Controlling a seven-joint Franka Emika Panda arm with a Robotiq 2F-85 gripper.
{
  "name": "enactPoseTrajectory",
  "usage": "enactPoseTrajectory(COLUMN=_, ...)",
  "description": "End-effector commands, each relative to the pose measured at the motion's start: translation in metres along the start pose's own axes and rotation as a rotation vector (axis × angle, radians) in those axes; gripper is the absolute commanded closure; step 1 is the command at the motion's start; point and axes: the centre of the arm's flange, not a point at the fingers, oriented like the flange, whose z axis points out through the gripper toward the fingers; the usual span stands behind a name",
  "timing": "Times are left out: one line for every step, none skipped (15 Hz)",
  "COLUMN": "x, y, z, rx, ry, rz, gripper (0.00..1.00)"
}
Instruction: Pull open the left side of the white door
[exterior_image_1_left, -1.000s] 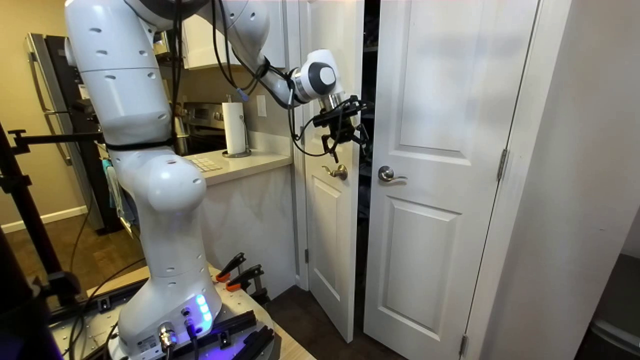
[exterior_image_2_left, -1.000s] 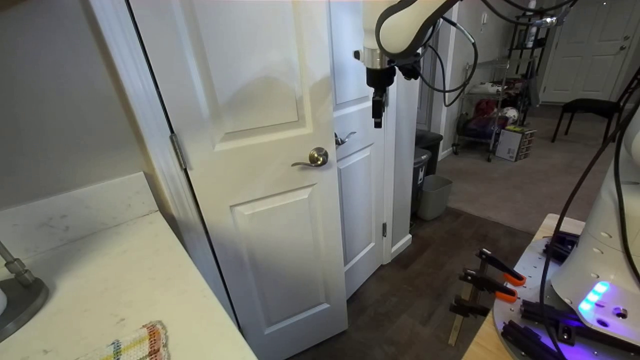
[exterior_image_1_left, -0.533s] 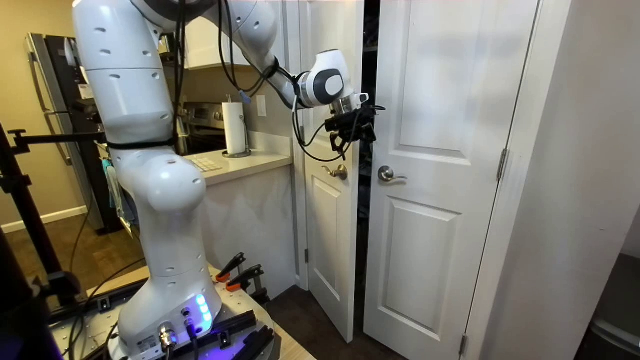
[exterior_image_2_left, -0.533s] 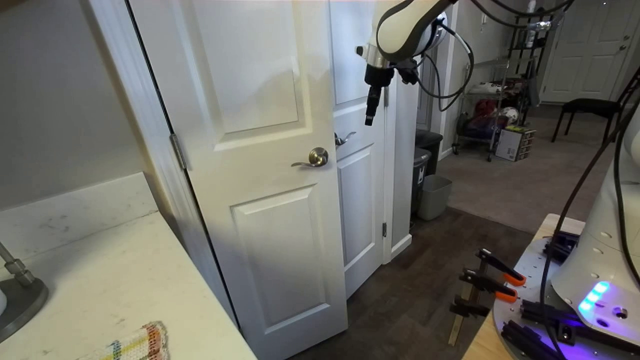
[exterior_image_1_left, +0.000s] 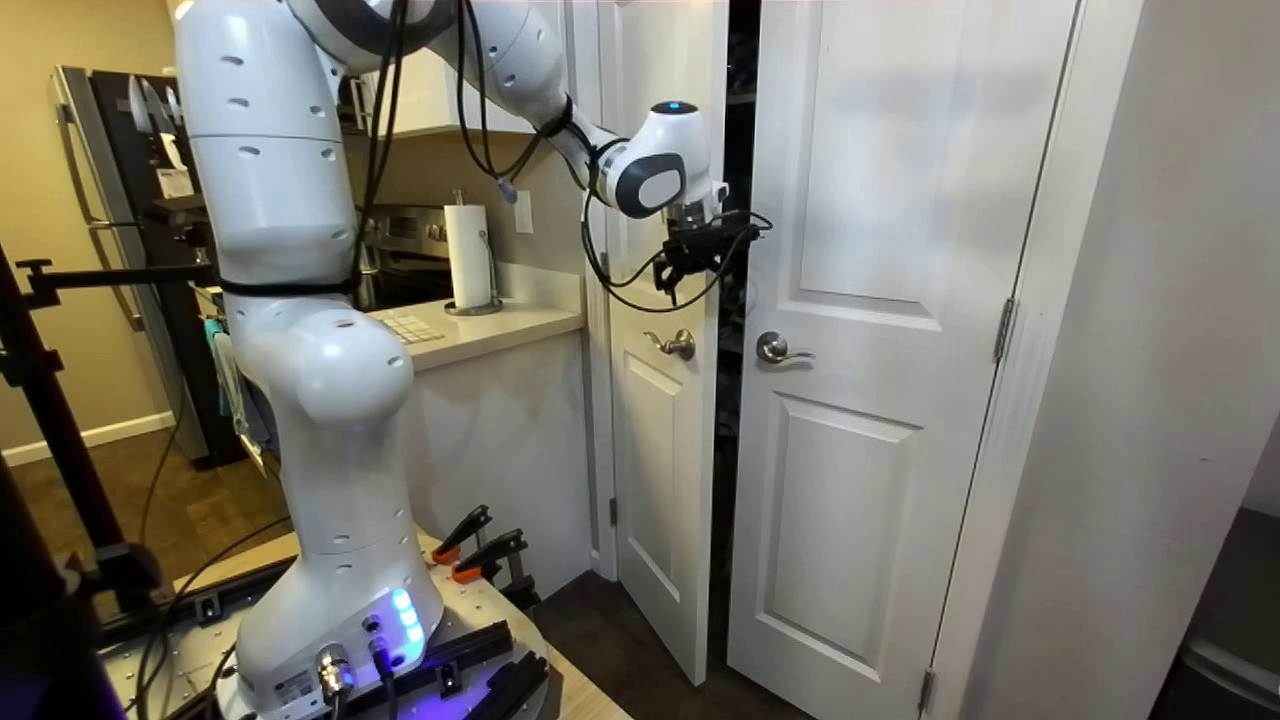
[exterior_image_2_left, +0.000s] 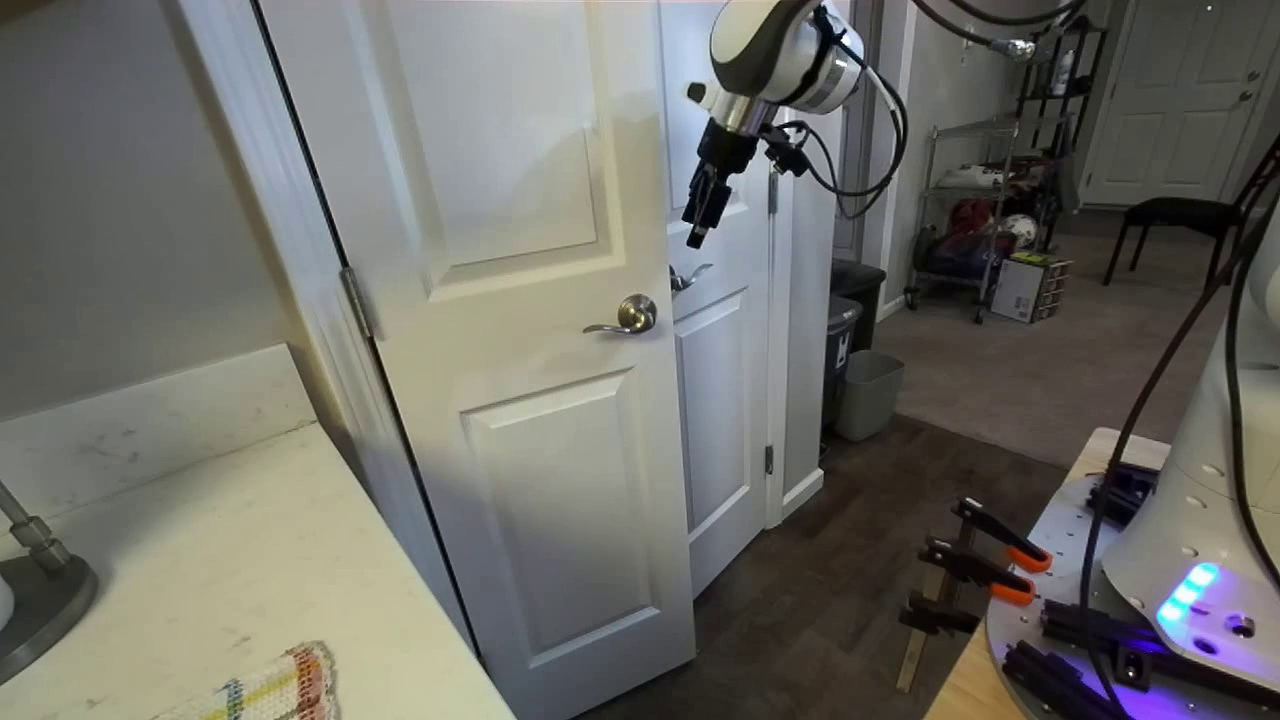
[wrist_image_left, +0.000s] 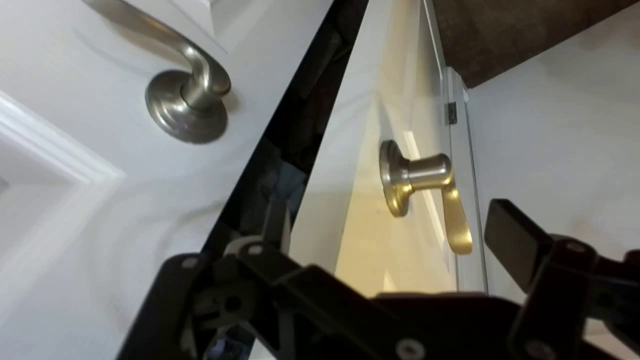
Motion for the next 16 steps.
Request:
enactPoseTrajectory(x=-0.02, y=0.034, z=-0.005, rx=0.054, ry=0.129, rz=-0.093, gripper=0.0)
enactPoseTrajectory(x=-0.02, y=0.038, z=-0.008, rx=0.059, ry=0.156, rz=-0.106, gripper=0.0)
enactPoseTrajectory(x=-0.021, y=0.042, z=-0.009, rx=0.069, ry=0.183, rz=-0.118, gripper=0.0)
enactPoseTrajectory(x=-0.024, y=0.046, z=-0.01, rx=0.078, ry=0.208, rz=-0.119, gripper=0.0)
enactPoseTrajectory(x=-0.028, y=0.05, z=-0.009, rx=0.091, ry=0.234, rz=-0.116, gripper=0.0)
enactPoseTrajectory(x=-0.034, y=0.052, z=-0.007, rx=0.103, ry=0.251, rz=-0.106, gripper=0.0)
enactPoseTrajectory(x=-0.04, y=0.054, z=-0.004, rx=0.115, ry=0.266, rz=-0.101, gripper=0.0)
enactPoseTrajectory(x=-0.046, y=0.055, z=0.0, rx=0.127, ry=0.274, rz=-0.092, gripper=0.0)
enactPoseTrajectory(x=-0.05, y=0.056, z=0.005, rx=0.139, ry=0.285, rz=-0.084, gripper=0.0)
enactPoseTrajectory(x=-0.052, y=0.056, z=0.01, rx=0.148, ry=0.294, rz=-0.076, gripper=0.0)
enactPoseTrajectory(x=-0.052, y=0.056, z=0.013, rx=0.156, ry=0.303, rz=-0.069, gripper=0.0)
enactPoseTrajectory(x=-0.052, y=0.057, z=0.017, rx=0.162, ry=0.309, rz=-0.066, gripper=0.0)
enactPoseTrajectory(x=-0.051, y=0.058, z=0.02, rx=0.167, ry=0.312, rz=-0.062, gripper=0.0)
enactPoseTrajectory(x=-0.048, y=0.061, z=0.023, rx=0.169, ry=0.316, rz=-0.061, gripper=0.0)
enactPoseTrajectory(x=-0.047, y=0.064, z=0.025, rx=0.169, ry=0.317, rz=-0.06, gripper=0.0)
enactPoseTrajectory(x=-0.044, y=0.068, z=0.027, rx=0.169, ry=0.318, rz=-0.062, gripper=0.0)
